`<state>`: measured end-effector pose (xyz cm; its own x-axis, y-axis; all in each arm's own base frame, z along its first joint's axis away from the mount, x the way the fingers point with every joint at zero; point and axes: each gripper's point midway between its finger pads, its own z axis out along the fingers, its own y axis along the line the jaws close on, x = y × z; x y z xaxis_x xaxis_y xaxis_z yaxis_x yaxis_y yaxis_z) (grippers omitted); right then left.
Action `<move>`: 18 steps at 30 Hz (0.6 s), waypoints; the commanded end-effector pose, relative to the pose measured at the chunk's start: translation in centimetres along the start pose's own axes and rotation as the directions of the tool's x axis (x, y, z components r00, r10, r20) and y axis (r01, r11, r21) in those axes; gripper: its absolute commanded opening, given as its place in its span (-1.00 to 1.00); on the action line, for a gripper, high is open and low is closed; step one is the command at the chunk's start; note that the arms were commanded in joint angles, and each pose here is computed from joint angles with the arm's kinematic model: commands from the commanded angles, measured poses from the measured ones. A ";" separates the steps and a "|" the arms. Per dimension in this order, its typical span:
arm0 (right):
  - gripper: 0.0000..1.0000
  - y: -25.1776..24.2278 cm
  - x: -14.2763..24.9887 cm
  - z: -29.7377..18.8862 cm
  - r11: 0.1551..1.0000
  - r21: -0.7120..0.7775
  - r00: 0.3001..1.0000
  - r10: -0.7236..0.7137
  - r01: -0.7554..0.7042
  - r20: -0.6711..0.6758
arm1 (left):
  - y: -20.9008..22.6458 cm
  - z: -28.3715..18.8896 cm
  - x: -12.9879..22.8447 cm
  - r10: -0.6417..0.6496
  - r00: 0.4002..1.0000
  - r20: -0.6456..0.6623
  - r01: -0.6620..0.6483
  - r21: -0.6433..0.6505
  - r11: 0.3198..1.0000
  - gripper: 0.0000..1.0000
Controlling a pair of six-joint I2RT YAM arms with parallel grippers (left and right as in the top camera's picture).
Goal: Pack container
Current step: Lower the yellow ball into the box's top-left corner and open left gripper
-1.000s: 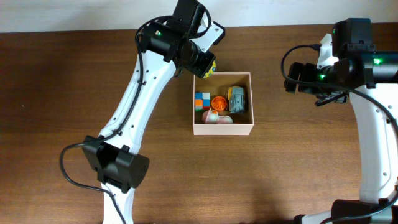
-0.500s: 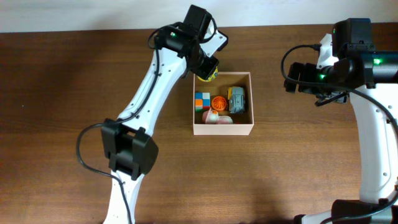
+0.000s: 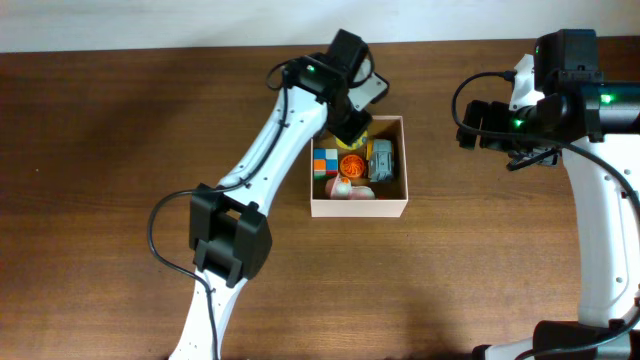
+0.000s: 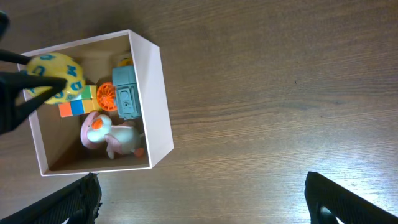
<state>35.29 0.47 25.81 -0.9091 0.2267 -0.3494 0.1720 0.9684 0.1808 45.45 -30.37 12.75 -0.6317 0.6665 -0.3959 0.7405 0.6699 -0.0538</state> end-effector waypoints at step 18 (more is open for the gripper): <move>0.98 0.0 0.0 0.0 1.000 0.002 1.000 0.001 -0.001 -0.002 | 0.0 -2.0 -0.2 0.023 1.000 0.006 -0.023 -0.011 1.000 0.98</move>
<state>35.28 0.47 25.80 -0.9094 0.2267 -0.3487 0.1721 0.9684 0.1807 44.49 -30.08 12.48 -0.6304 0.6883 -0.3588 0.7507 0.6582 -0.0561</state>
